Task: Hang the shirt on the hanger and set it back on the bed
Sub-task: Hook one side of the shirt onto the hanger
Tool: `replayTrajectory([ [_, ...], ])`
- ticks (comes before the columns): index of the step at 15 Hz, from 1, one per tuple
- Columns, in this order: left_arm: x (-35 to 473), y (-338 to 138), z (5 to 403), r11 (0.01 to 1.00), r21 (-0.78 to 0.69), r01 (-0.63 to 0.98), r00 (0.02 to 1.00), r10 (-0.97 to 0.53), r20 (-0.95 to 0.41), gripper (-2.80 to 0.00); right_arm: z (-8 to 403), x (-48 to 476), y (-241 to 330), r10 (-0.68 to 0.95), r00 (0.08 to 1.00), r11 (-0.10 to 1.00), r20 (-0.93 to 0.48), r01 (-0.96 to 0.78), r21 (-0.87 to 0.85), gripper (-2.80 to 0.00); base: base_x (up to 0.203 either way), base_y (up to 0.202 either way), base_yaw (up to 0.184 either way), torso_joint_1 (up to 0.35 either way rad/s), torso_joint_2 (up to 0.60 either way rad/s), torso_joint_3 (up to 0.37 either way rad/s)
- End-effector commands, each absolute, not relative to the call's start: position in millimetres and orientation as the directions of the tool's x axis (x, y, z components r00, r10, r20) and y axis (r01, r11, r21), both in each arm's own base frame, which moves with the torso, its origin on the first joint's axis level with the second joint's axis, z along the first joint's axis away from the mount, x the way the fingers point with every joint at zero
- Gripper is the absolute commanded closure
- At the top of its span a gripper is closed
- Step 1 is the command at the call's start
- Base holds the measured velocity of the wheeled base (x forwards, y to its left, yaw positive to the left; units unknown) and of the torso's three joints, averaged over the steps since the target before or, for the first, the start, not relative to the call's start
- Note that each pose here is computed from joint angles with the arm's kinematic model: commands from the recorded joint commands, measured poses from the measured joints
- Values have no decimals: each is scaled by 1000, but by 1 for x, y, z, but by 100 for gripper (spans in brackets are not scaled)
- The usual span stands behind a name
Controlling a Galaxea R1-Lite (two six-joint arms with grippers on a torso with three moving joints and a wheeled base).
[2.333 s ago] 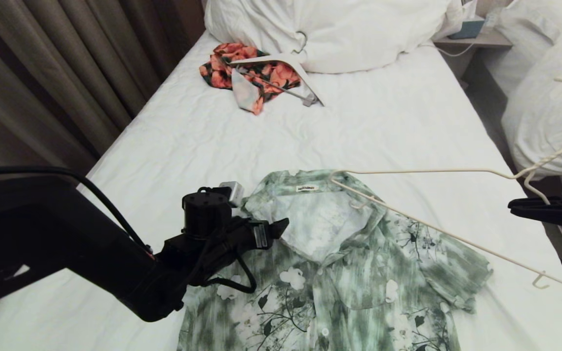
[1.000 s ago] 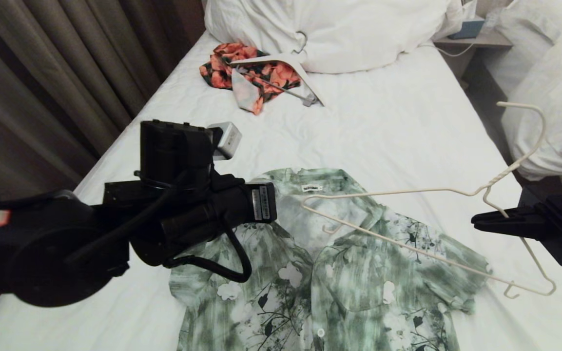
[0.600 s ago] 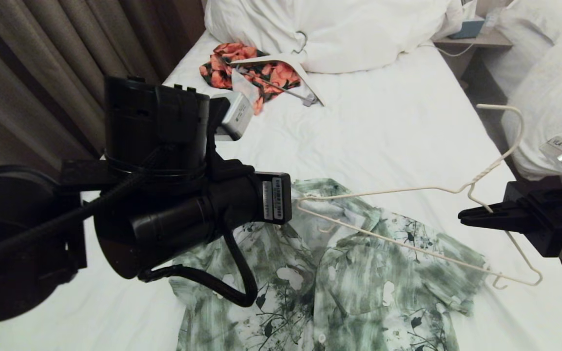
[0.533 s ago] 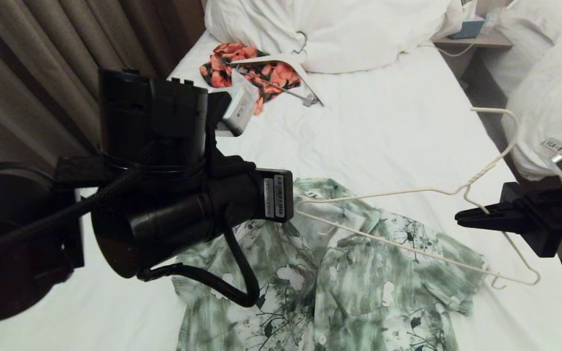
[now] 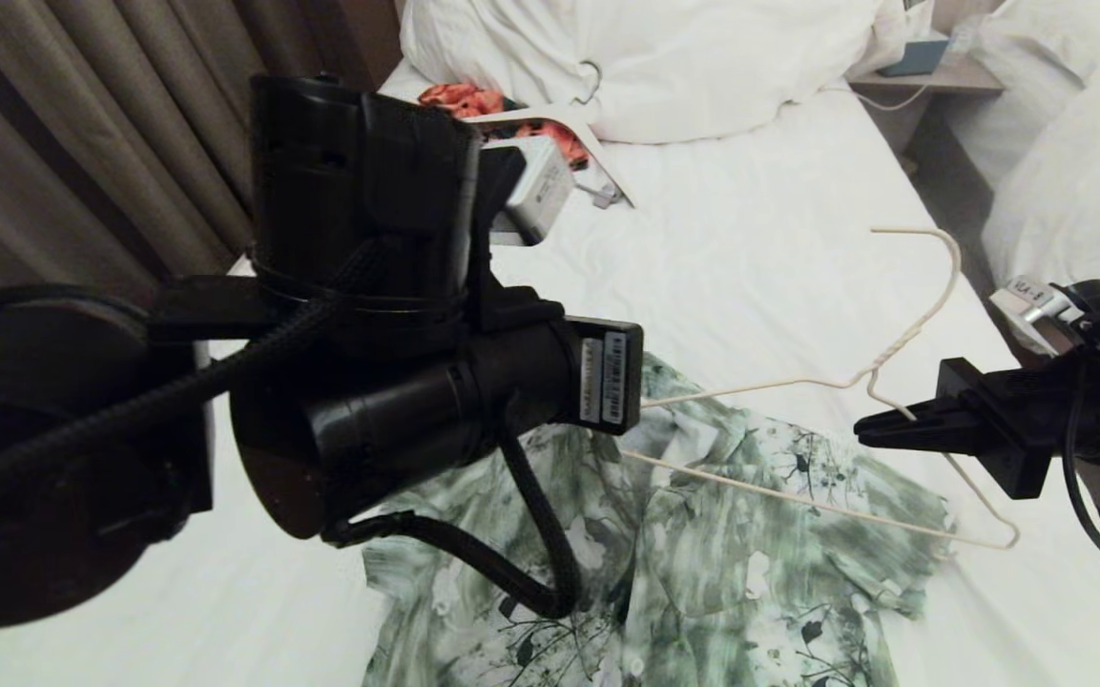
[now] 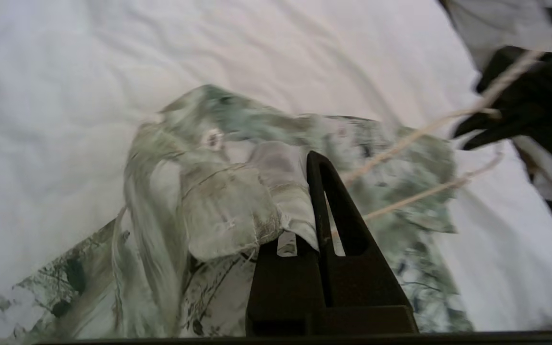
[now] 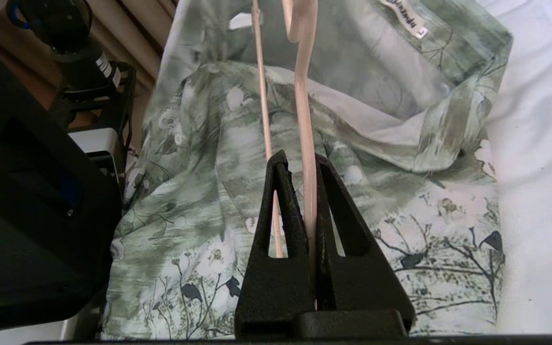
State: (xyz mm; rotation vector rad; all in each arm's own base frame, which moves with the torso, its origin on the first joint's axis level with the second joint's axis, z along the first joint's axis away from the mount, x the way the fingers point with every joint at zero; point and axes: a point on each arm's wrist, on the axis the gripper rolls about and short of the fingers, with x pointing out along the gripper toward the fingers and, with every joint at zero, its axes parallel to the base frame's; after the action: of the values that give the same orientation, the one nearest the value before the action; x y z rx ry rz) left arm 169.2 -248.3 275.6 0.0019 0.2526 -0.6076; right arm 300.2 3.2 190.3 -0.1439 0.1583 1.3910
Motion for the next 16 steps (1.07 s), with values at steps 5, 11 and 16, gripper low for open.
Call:
replayTrajectory([
  [5,154,-318,273,743,-18,669,718,-653,-242,0,204,287,9,971,158,150,-181,-987,-56,0,0,0,0,0,0,0],
  [11,137,-346,278,682,27,731,671,-710,-214,0,210,277,24,979,106,94,-172,-993,-77,0,0,0,0,0,0,0],
  [16,103,-365,276,616,32,787,608,-766,-207,0,211,272,33,984,70,58,-166,-995,-77,0,0,0,0,0,0,0],
])
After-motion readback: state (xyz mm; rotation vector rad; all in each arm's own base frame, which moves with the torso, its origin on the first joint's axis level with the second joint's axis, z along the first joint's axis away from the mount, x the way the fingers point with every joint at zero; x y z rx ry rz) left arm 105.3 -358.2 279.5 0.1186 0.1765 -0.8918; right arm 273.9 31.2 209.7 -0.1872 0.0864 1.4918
